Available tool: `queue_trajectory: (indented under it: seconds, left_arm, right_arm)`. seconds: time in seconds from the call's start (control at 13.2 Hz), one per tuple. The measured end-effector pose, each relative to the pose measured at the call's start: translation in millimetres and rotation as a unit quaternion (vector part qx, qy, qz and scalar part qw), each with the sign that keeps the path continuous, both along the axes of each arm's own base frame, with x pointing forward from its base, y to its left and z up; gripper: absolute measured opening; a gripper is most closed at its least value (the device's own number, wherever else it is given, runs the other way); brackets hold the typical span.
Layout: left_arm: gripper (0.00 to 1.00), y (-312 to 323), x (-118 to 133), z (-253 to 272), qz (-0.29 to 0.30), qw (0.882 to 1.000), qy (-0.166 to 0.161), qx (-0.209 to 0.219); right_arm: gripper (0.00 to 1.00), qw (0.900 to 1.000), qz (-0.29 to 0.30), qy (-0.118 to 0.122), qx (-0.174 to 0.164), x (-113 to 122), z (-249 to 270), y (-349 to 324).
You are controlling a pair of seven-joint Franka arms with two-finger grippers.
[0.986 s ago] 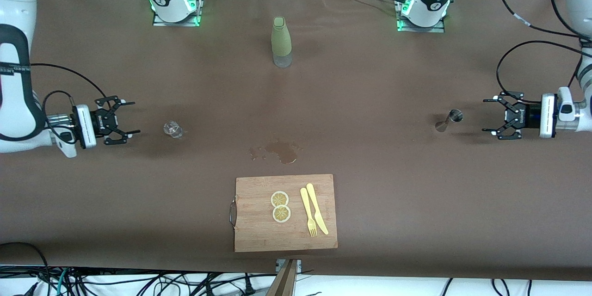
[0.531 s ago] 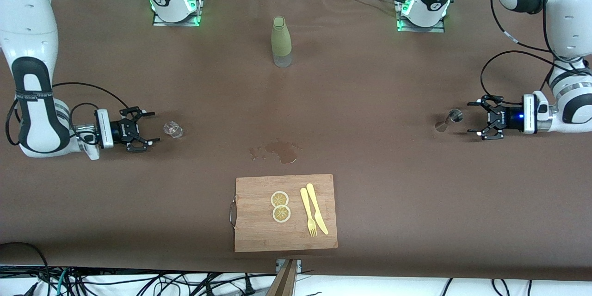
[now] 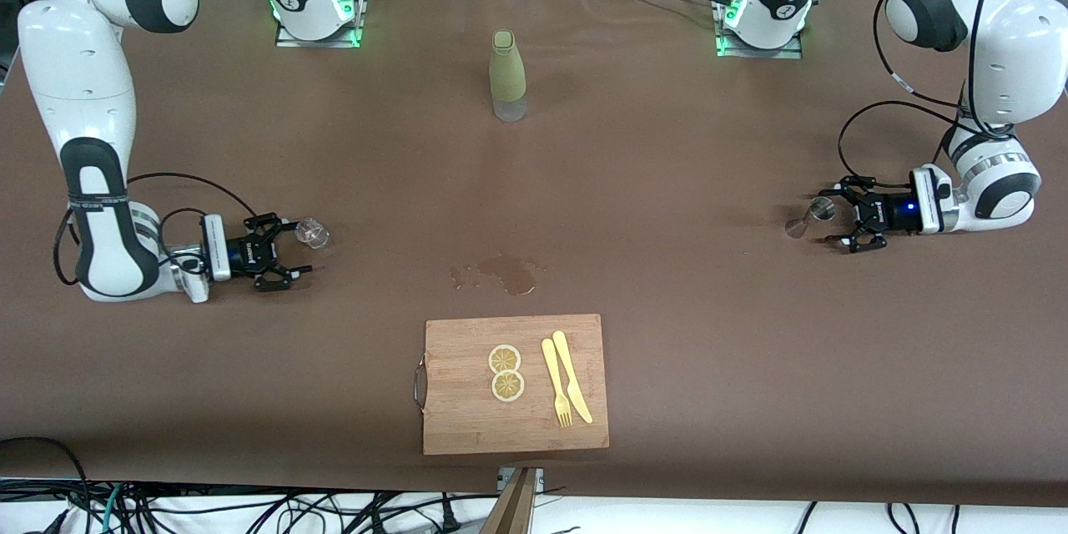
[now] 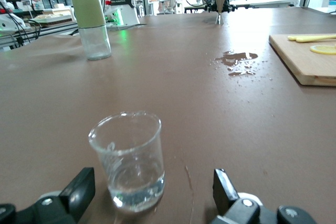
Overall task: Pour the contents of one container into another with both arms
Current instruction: 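Close the right gripper on the glass cup while the left gripper grasps the jigger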
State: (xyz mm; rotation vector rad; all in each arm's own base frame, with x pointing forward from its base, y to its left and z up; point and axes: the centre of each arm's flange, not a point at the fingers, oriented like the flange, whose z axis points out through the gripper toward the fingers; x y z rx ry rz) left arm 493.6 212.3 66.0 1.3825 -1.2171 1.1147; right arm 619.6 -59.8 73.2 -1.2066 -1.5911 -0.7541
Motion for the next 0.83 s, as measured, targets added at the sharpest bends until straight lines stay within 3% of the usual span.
queue_trajectory:
  seconds: [0.46,0.61,0.83]
  left_arm:
    - [1.00,-27.5,6.9,-9.4,-0.011,1.000,-0.006,-0.022]
    - [0.99,-34.6,7.1,-13.8,-0.015,0.999,-0.005,-0.027]
    - [0.96,-35.6,6.2,-16.1,-0.016,0.999,-0.003,-0.028]
  right_arm:
    - [1.00,0.999,0.030,0.017,0.032,-9.3,-10.6,26.0]
    - [0.95,0.999,0.033,0.022,0.037,-12.7,-16.0,28.0]
    - [0.59,0.998,0.037,0.029,0.045,-16.6,-20.6,30.4]
